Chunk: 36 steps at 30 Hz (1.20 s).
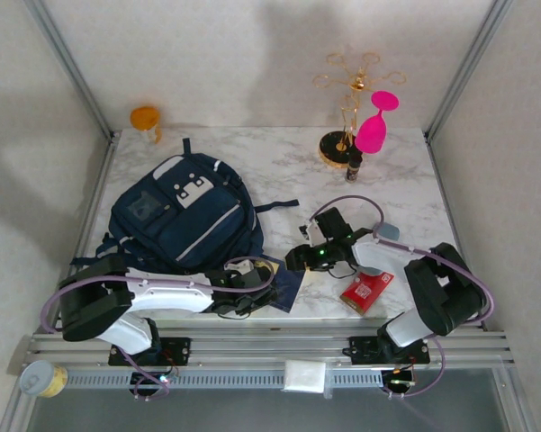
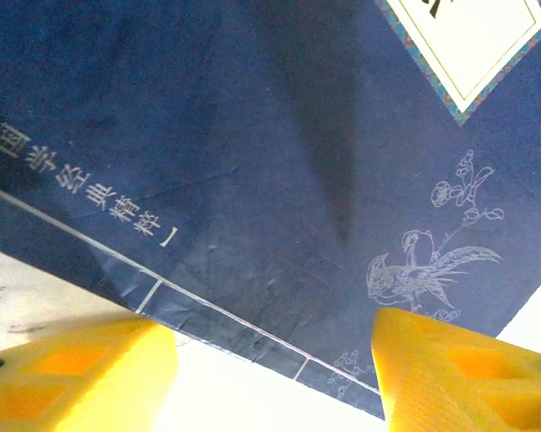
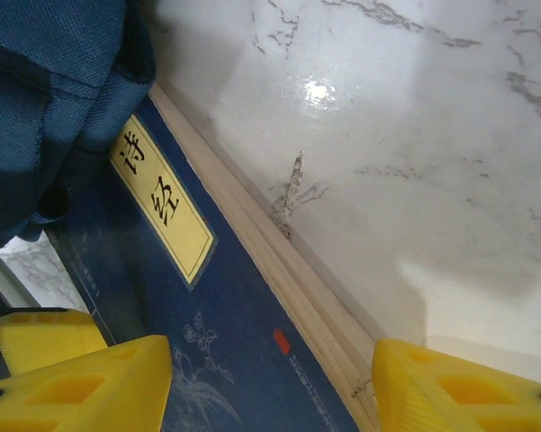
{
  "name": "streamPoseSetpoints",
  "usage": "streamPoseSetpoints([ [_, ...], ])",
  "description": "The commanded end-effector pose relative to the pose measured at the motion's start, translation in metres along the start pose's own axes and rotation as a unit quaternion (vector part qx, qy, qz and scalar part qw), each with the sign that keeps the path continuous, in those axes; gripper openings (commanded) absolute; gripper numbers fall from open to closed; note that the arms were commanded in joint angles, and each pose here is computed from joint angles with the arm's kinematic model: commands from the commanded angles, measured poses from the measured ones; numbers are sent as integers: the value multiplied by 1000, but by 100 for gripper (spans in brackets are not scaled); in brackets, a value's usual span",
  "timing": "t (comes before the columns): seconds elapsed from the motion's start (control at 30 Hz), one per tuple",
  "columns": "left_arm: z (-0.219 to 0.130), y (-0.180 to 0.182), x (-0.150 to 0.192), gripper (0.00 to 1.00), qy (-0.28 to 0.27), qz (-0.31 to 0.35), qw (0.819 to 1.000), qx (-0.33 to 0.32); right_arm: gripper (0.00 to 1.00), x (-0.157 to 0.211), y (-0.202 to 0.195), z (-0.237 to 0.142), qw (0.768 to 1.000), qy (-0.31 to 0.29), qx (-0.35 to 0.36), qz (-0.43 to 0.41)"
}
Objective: Pack the student bag
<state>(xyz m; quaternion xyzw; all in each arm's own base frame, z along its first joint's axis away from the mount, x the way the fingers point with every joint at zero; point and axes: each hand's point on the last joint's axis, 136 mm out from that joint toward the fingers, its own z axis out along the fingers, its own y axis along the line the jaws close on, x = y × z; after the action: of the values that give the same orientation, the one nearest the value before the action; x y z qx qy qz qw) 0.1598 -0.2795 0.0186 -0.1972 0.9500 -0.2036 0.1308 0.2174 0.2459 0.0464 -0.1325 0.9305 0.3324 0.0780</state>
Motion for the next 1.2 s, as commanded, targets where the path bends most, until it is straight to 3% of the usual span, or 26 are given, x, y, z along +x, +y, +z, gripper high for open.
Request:
streamPoseSetpoints([
  [0.0, 9, -70, -45, 59, -83, -34, 987, 130, 59, 8, 0, -8, 1000, 6, -4, 6],
  [0.4, 7, -67, -47, 55, -87, -30, 987, 133, 47, 13, 5, -21, 1000, 3, -23, 1],
  [0.67, 6, -68, -50, 53, -94, -39, 987, 128, 53, -33, -23, -34, 995, -57, 84, 22],
  [0.8, 7, -63, -49, 52, -91, -49, 986, 131, 58, -31, 9, -5, 1000, 0, 6, -9],
  [0.93, 5, -62, -50, 51, -93, -54, 985, 135, 60, -36, -5, 12, 998, 19, 50, -18],
  [1.17, 9, -50, -43, 49, -86, -69, 986, 124, 63, -17, 7, 22, 998, 59, 10, -28],
])
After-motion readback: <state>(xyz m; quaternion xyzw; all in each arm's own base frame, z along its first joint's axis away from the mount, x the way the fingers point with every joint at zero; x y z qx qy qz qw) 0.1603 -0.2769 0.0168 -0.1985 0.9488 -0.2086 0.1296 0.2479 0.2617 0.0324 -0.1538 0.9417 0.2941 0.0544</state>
